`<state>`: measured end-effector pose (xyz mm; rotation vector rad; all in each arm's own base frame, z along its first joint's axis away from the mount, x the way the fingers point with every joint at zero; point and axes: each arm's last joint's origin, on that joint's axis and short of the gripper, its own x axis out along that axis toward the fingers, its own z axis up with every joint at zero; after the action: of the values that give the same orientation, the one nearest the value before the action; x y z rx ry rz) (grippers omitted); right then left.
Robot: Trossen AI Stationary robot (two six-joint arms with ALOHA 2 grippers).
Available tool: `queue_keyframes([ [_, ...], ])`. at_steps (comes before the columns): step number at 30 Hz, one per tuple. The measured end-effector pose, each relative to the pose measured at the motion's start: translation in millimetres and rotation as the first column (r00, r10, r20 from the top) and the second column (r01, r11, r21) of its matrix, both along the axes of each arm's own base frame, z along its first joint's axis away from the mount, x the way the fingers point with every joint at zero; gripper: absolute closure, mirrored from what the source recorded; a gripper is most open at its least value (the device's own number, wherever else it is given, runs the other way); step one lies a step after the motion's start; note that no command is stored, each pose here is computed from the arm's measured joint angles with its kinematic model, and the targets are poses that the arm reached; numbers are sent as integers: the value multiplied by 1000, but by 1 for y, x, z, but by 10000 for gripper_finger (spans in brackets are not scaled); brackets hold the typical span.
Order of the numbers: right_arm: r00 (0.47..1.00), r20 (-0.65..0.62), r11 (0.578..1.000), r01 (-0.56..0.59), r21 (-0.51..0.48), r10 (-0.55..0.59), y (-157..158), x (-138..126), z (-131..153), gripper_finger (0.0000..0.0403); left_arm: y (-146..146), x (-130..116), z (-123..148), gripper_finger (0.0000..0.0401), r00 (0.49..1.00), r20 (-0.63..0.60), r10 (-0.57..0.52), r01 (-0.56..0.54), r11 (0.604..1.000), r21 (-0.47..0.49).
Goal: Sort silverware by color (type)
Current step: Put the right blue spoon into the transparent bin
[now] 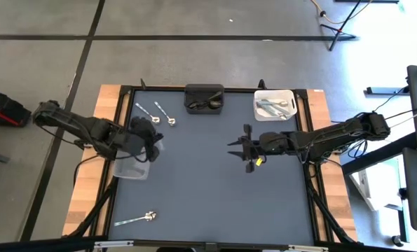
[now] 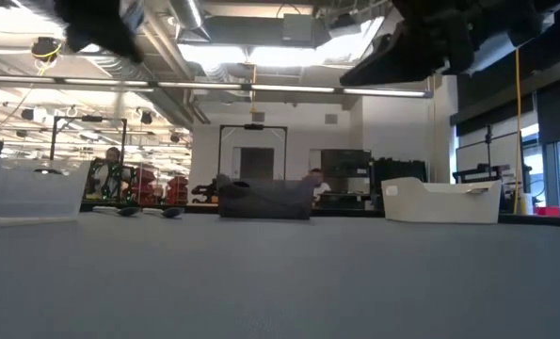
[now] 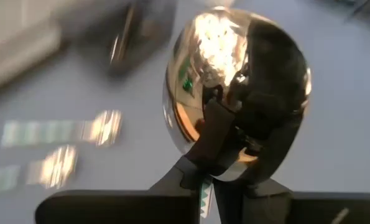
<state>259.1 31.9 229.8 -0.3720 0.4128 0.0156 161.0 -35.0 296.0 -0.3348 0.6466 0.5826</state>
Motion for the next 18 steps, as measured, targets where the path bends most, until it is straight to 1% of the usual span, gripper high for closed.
queue_keyframes([
  [2,1000,-18,1000,4,7,-4,0,-1,-2,283,3,-7,-1,385,994,-99,51,-61,992,-106],
  [4,1000,-16,1000,6,11,-6,0,-1,-1,283,5,-14,-3,385,979,-184,89,-125,973,-194],
  [6,1000,-10,1000,6,12,-5,0,0,-1,283,7,-20,-6,385,956,-270,117,-189,947,-260],
  [7,1000,-10,1000,6,12,-6,0,0,-1,283,8,-23,-9,385,938,-315,143,-236,931,-278],
  [10,1000,-9,1000,6,12,-6,0,0,-1,283,9,-27,-16,385,862,-458,219,-369,890,-268],
  [12,1000,-7,1000,6,13,-6,0,0,-1,283,10,-28,-21,385,805,-541,243,-426,871,-244],
  [13,1000,-7,1000,6,13,-6,0,0,-1,283,10,-26,-23,385,787,-567,243,-442,864,-242],
  [16,1000,-4,1000,5,13,-5,0,0,0,283,7,-17,-29,385,772,-602,204,-436,859,-268],
  [18,1000,-5,1000,6,13,-5,0,0,-1,283,4,-12,-33,385,750,-639,170,-432,858,-279],
])
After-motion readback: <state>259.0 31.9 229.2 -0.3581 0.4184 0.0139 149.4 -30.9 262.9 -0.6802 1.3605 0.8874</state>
